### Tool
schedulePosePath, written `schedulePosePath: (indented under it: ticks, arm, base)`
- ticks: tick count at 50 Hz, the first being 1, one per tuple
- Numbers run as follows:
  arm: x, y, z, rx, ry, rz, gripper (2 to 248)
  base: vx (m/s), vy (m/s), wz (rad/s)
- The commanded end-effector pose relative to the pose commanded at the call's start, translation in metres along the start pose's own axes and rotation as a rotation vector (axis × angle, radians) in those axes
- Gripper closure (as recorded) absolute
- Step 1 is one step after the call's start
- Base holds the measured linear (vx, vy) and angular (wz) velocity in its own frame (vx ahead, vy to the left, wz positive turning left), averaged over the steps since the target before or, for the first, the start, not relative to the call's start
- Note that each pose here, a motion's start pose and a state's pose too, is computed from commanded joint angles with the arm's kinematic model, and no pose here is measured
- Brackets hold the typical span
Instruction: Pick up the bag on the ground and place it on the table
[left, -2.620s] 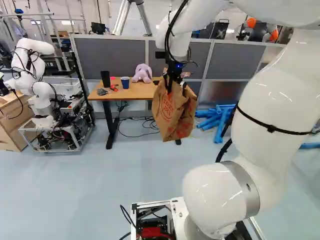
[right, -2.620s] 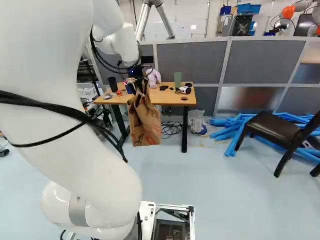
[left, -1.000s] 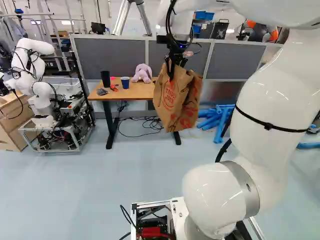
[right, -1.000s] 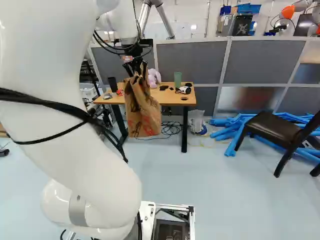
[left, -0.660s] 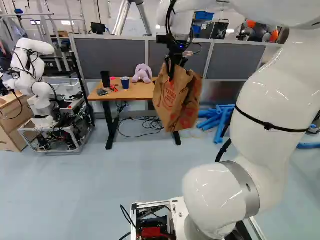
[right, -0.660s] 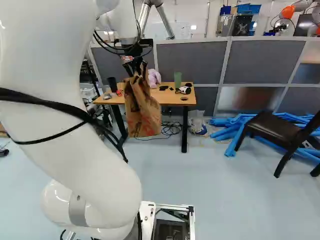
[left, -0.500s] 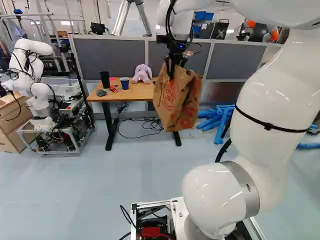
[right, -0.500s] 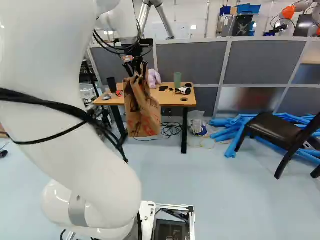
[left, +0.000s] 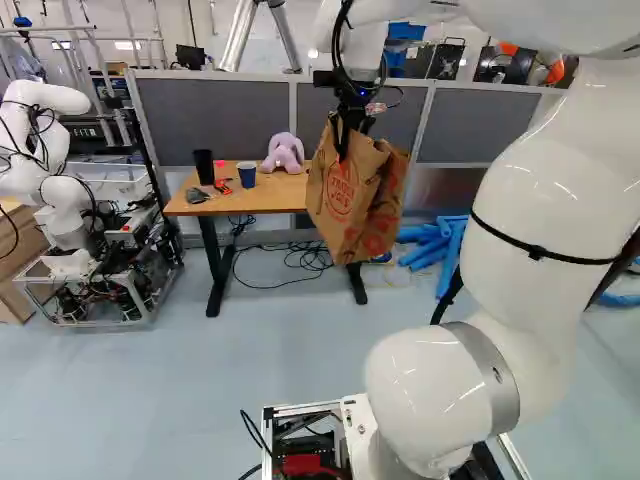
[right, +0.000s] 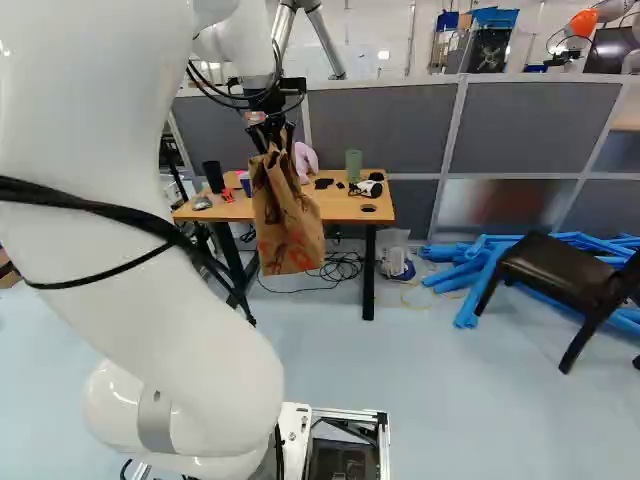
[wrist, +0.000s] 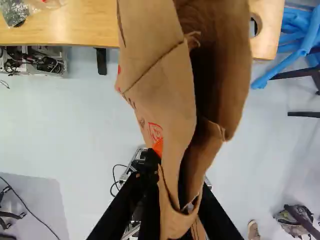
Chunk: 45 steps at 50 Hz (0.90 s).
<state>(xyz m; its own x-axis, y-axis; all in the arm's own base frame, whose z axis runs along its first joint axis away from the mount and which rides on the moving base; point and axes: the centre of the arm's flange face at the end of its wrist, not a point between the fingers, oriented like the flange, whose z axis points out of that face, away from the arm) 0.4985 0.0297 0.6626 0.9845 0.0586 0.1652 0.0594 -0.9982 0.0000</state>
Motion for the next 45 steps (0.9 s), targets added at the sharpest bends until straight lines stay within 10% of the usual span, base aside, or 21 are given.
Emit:
schedulePosePath:
  ticks: [45]
  arm:
    - [0.0000,0.0000,0.0000,0.000,0.000,0.000,230]
  base:
    - [0.218,0.086,-0.024]
